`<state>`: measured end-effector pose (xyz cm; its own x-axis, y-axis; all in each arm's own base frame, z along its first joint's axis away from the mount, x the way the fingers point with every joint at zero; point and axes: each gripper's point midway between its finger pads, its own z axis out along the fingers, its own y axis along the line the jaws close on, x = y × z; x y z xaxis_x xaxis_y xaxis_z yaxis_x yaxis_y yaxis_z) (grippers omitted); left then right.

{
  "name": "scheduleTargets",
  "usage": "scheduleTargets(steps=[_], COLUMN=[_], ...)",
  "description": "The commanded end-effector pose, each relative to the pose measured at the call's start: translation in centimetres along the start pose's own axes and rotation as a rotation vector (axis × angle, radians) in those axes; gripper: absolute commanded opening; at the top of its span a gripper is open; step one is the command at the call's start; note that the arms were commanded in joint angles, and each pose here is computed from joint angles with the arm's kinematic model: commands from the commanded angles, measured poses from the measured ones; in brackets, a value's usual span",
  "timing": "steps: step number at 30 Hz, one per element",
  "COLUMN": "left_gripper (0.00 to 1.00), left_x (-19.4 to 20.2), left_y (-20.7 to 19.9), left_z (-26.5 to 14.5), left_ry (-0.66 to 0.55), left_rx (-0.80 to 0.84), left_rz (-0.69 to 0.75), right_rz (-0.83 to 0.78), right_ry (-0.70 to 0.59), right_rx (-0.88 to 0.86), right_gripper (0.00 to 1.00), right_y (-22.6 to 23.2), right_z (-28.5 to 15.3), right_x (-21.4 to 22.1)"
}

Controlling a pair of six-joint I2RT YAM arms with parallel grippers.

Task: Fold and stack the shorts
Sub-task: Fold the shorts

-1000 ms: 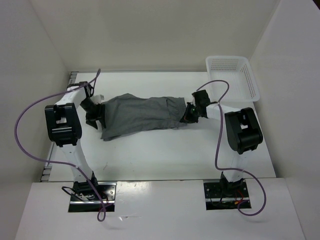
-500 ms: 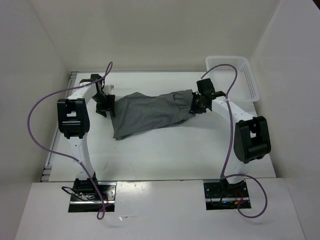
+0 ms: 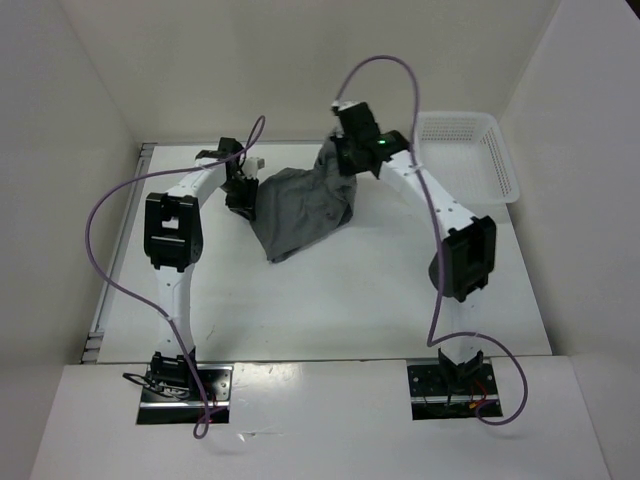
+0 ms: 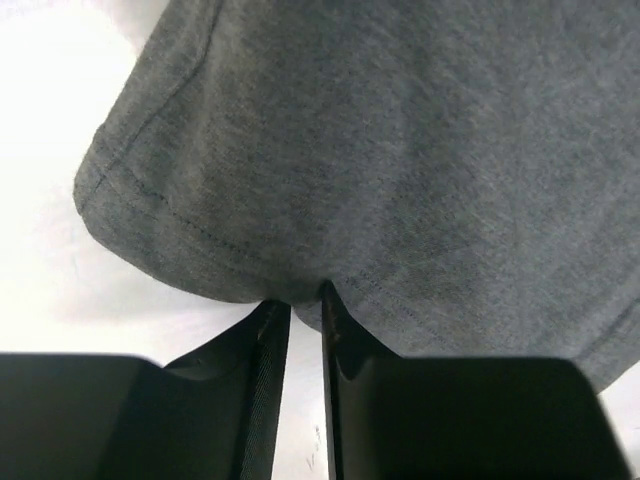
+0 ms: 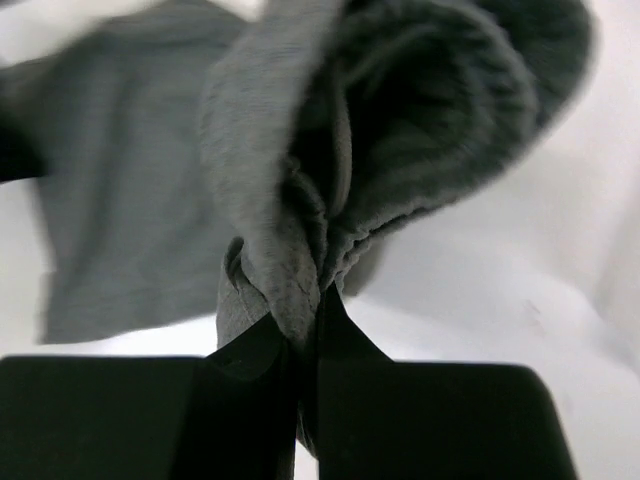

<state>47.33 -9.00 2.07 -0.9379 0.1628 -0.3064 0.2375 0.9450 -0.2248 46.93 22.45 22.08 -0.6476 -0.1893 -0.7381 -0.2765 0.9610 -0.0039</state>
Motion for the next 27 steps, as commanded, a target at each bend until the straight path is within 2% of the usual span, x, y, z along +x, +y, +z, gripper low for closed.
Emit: scheduleTargets(steps=[1,5,10,12,13,14,16,17,19,20,21,24,27], left_gripper=[0.25,0.18,0.17,0.17,0.2,0.23,0.3,0.36,0.42,0.46,0.53,0.59,0.62], left_x=[-0.7,-3.2,-4.0,-4.0,-4.0,-4.0,-4.3,-4.5,-4.8,-4.8,-5.3,-6.1,-7.7], left_y=[0.5,0.4,0.6,1.2,1.7,2.1,2.7,3.1,3.7,3.7,4.1,6.3,8.6], left_z=[2.4,2.1,2.7,2.6,2.4,2.3,2.0,1.5,1.1,1.1,0.3,-1.1,-4.3], left_ry=[-0.006,-0.07,-0.077,-0.08,-0.082,-0.084,-0.095,-0.107,-0.119,-0.12,-0.139,-0.175,-0.244], left_rx=[0.033,0.039,0.038,0.034,0.031,0.028,0.024,0.019,0.014,0.014,0.008,-0.029,-0.066], left_rz=[-0.003,0.016,0.018,0.008,0.0,-0.008,-0.016,-0.023,-0.029,-0.029,-0.034,-0.059,-0.086], right_rz=[-0.177,-0.252,-0.263,-0.246,-0.237,-0.222,-0.2,-0.19,-0.177,-0.177,-0.166,-0.158,-0.144], right_ry=[0.066,0.107,0.119,0.114,0.117,0.117,0.127,0.124,0.118,0.088,0.069,-0.011,-0.08], right_rx=[-0.125,-0.325,-0.458,-0.511,-0.529,-0.554,-0.622,-0.645,-0.718,-0.752,-0.778,-0.855,-0.883], right_gripper=[0.0,0.0,0.0,0.0,0.03,0.1,0.31,0.35,0.42,0.49,0.53,0.61,0.61], right_y=[8.0,15.9,20.8,22.2,22.7,23.2,24.4,24.8,25.9,26.4,26.7,27.0,25.9], right_z=[1.7,2.8,5.4,5.0,5.4,5.1,4.9,4.5,3.4,2.4,1.4,-2.1,-5.1], right_x=[2.1,4.6,6.0,5.9,6.1,6.0,6.3,6.0,5.5,4.4,3.6,0.3,-2.5])
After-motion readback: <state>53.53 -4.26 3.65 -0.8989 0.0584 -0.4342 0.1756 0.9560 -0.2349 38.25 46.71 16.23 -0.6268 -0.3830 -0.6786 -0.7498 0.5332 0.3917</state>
